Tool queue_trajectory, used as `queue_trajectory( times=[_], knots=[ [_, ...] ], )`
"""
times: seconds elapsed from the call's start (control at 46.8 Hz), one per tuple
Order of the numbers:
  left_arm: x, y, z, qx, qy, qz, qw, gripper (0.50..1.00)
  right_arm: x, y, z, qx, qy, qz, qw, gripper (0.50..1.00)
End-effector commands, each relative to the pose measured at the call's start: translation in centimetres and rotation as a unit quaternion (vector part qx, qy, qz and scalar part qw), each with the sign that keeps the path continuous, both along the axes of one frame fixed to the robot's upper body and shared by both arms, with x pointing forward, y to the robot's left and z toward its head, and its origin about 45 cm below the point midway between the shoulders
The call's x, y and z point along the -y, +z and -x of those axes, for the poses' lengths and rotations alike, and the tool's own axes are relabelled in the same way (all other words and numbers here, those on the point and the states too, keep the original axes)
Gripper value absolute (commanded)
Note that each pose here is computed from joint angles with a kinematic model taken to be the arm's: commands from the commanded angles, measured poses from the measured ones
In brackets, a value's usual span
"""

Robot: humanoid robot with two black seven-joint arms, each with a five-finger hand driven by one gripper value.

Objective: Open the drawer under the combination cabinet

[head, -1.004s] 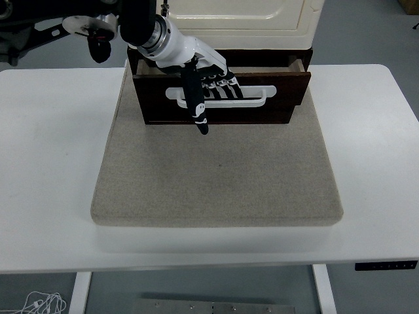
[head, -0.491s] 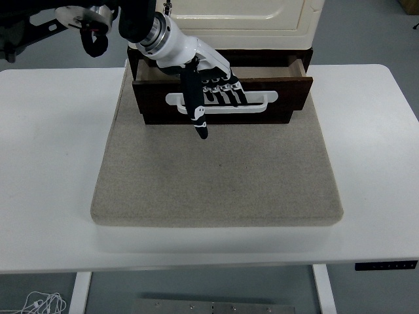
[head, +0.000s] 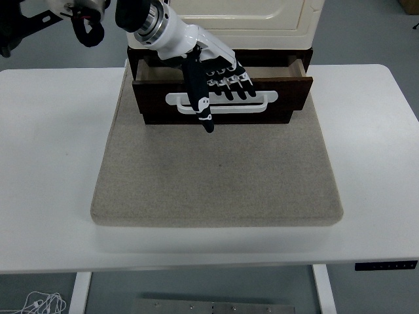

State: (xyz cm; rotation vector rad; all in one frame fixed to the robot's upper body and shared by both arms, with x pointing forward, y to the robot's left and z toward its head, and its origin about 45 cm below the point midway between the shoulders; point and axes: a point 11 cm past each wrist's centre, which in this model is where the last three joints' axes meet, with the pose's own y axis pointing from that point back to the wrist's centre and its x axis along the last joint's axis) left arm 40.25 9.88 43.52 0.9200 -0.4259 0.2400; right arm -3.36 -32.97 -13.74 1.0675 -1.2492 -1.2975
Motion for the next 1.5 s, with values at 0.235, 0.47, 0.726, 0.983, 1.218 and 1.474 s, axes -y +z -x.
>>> queue_trajectory(
  times=[0.235, 0.47, 0.726, 0.983, 1.218, 1.474],
  knots=[
    [1.6, 2.4, 0.6, -0.007, -0.016, 0.080, 0.997, 1.000, 0.0, 0.0, 0.1, -0.001, 0.000, 0.000, 1.000, 0.926],
    [2.3, 5.9, 0.5, -0.003, -0.019, 0.219, 0.976, 1.000, 0.0, 0.0, 0.0, 0.000, 0.000, 0.000, 1.000, 0.928],
    [0.9, 12.9, -0.5, 0.037, -0.006, 0.365, 0.930, 1.000, 0.0, 0.0, 0.0, 0.000, 0.000, 0.000, 1.000, 0.928],
    [-3.2, 20.5, -2.1, 0.096, 0.041, 0.521, 0.847, 1.000, 0.0, 0.0, 0.0, 0.000, -0.001, 0.000, 1.000, 0.928],
    [-7.1, 23.6, -3.8, 0.145, 0.103, 0.607, 0.775, 1.000, 0.0, 0.0, 0.0, 0.000, 0.000, 0.000, 1.000, 0.928],
    [-13.6, 25.5, -5.8, 0.180, 0.188, 0.662, 0.703, 1.000, 0.0, 0.0, 0.0, 0.000, 0.000, 0.001, 1.000, 0.928]
  ],
)
